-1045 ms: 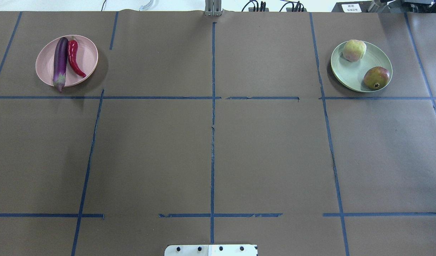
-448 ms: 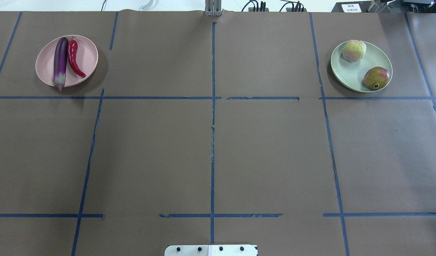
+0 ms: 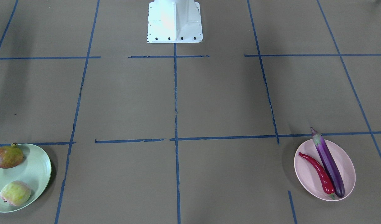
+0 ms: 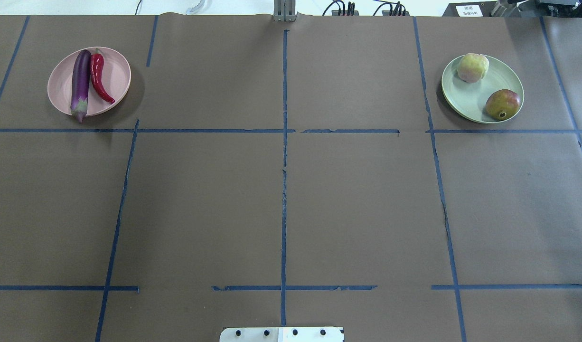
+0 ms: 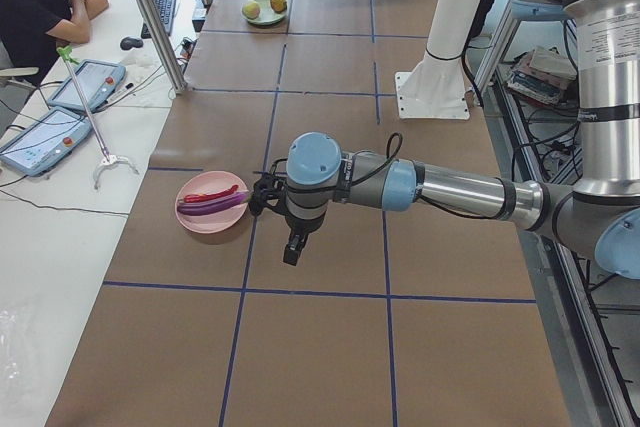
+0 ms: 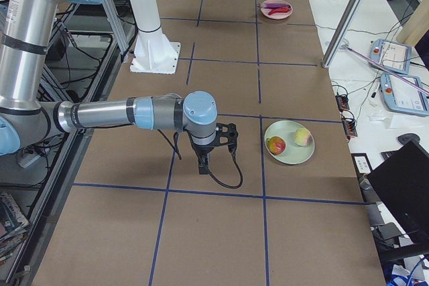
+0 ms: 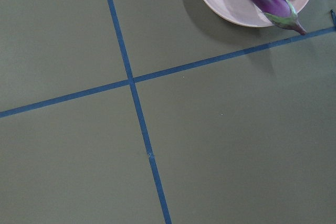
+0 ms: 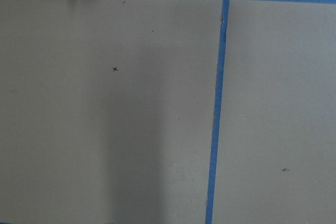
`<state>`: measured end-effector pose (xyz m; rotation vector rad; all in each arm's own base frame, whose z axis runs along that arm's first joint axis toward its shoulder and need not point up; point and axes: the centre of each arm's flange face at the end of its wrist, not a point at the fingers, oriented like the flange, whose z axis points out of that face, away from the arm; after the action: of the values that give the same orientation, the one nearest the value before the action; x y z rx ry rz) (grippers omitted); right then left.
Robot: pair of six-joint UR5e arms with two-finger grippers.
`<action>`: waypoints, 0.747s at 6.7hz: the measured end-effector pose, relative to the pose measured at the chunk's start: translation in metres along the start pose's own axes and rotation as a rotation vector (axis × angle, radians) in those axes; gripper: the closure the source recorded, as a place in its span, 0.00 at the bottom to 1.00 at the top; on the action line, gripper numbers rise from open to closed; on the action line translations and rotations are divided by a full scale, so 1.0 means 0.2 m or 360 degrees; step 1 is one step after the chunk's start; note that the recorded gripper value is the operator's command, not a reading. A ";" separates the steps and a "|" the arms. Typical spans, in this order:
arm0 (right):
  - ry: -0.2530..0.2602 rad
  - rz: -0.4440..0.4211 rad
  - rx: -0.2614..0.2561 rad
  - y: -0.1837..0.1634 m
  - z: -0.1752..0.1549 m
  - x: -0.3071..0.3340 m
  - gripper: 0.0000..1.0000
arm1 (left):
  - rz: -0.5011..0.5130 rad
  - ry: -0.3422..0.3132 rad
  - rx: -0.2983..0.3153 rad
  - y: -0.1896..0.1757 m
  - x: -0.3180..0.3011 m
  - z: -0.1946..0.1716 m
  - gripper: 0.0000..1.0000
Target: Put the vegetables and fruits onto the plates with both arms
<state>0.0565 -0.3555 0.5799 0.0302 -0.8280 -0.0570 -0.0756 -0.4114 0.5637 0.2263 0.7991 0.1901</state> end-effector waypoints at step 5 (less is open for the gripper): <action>-0.0001 -0.0018 -0.0035 0.07 0.04 0.05 0.00 | 0.0022 -0.0037 -0.0143 0.21 -0.06 0.06 0.00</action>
<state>0.0577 -0.3423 0.5932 0.0144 -0.8279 -0.0768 -0.0794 -0.3766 0.5914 0.1491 0.7643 0.2352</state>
